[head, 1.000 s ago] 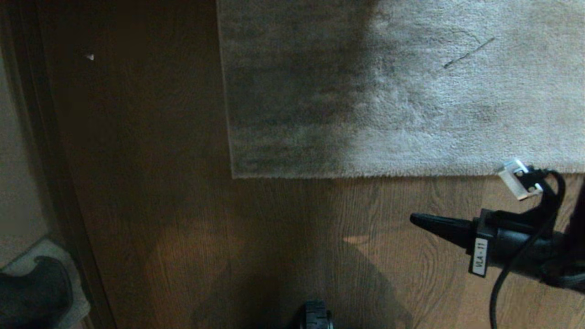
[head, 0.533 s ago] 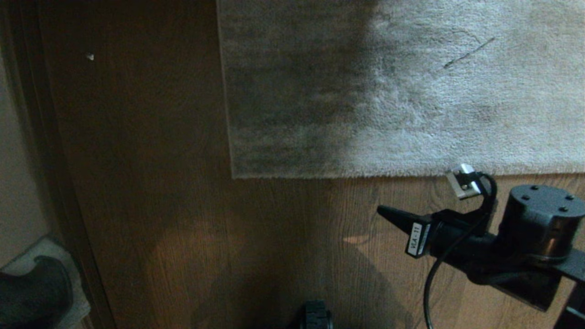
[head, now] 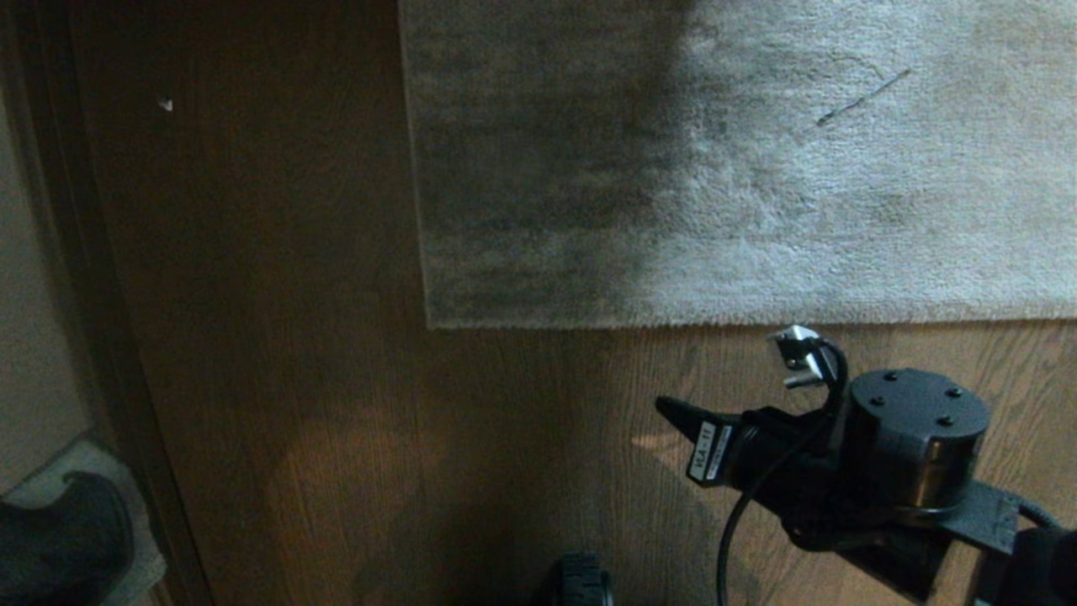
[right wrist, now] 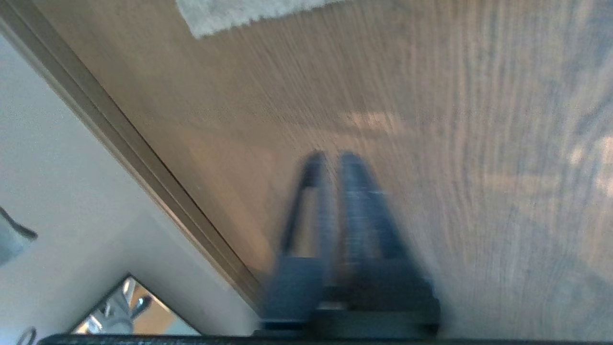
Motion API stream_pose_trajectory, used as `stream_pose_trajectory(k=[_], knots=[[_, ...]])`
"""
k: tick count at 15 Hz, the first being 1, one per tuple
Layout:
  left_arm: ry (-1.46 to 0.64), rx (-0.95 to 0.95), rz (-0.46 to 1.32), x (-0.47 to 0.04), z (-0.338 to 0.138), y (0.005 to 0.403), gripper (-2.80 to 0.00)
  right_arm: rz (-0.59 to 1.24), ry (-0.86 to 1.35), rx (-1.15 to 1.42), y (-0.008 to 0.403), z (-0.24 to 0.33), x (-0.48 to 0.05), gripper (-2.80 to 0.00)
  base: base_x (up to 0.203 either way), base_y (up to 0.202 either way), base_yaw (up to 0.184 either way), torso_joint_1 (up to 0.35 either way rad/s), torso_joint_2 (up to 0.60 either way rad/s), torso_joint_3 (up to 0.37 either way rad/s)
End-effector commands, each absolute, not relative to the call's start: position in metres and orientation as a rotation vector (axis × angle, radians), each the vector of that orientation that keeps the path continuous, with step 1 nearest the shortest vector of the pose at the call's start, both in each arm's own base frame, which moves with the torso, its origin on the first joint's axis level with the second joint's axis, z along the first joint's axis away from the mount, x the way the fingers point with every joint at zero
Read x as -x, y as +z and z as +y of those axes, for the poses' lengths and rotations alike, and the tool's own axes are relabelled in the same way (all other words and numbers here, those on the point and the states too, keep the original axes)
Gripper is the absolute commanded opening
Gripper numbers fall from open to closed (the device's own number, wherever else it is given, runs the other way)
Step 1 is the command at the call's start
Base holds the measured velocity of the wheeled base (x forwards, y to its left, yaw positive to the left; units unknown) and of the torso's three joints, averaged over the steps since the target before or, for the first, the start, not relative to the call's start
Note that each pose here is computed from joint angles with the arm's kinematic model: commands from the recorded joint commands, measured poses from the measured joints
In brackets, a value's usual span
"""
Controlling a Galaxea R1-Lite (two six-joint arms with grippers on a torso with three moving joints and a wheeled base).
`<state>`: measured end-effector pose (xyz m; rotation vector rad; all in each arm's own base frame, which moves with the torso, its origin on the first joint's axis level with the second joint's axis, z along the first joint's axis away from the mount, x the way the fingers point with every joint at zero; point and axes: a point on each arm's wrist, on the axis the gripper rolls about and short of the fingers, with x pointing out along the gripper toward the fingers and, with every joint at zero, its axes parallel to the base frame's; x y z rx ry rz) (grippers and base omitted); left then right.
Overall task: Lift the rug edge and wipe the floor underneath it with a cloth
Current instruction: Lift up the carpet
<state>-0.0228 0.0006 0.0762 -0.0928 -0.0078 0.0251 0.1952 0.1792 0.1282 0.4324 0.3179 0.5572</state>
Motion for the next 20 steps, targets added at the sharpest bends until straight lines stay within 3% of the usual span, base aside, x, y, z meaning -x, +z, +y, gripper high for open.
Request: stream_pose_trajectory(k=[1, 7, 20], knots=[[0.026, 0.094, -0.009, 0.023, 0.001, 0.076, -2.80, 0.320, 0.537, -0.428, 0.119, 0.194, -0.196, 0.00, 0.000, 0.000, 0.000, 0.000, 0.00, 0.000], [0.026, 0.094, -0.009, 0.023, 0.001, 0.076, -2.80, 0.175, 0.534, -0.498, 0.096, 0.222, -0.206, 0.00, 0.000, 0.000, 0.000, 0.000, 0.00, 0.000], [0.026, 0.094, -0.009, 0.023, 0.001, 0.076, -2.80, 0.063, 0.348, -0.467, 0.072, 0.257, -0.247, 0.00, 0.000, 0.000, 0.000, 0.000, 0.00, 0.000]])
